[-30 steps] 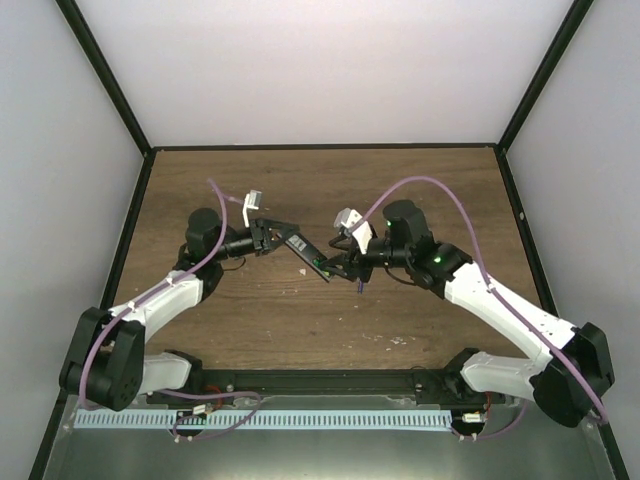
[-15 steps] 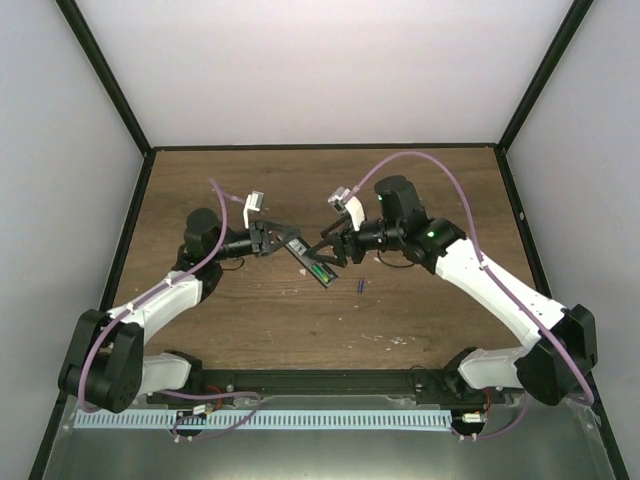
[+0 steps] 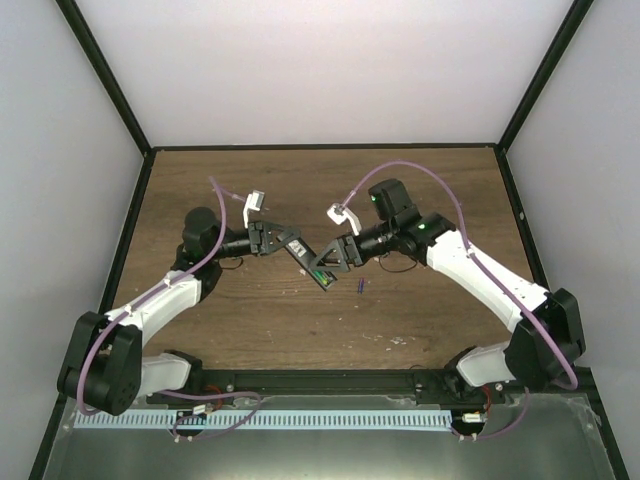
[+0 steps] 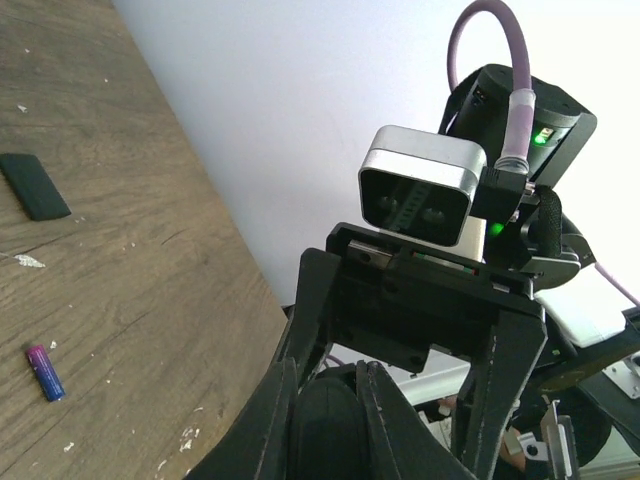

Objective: Load the batteries into the remote control

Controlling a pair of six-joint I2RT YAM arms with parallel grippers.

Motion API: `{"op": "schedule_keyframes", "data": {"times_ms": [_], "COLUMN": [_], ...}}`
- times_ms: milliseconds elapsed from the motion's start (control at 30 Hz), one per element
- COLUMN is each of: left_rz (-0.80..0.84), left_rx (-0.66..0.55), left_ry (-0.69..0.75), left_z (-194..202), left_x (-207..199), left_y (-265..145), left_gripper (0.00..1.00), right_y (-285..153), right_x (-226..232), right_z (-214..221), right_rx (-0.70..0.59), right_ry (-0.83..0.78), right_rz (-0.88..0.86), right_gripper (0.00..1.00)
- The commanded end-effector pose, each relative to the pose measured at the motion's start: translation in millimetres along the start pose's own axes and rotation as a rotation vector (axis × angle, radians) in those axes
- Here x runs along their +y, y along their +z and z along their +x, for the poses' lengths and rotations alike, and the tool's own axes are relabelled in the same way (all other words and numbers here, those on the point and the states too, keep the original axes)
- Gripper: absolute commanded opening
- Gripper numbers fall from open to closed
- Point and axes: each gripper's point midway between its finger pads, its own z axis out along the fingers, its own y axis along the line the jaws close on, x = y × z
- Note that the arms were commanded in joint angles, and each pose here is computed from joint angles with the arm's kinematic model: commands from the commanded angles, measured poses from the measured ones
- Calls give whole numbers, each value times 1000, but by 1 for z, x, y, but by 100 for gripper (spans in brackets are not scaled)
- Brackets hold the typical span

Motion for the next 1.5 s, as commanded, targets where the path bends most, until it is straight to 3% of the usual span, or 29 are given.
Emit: {"op": "schedule_keyframes", "data": {"times_ms": [0, 233, 967, 1467], "left_rz": [44, 45, 43, 35], "left_rx": [3, 2, 4, 8], "left_ry": [87, 95, 105, 121], "left_z": [-6, -7, -10, -13], "left_x": [-21, -22, -20, -21], "left_y": [1, 2, 5, 7], "left_gripper": [0, 0, 0, 0], "right_y": [-2, 4, 5, 7], "right_x": [17, 15, 13, 11], "right_z": [0, 6, 2, 2], "right_rx": [19, 53, 41, 45], "right_ry": [42, 92, 151, 148], "right_rz": [-103, -151, -204, -214], "right_gripper": [68, 55, 34, 26]}}
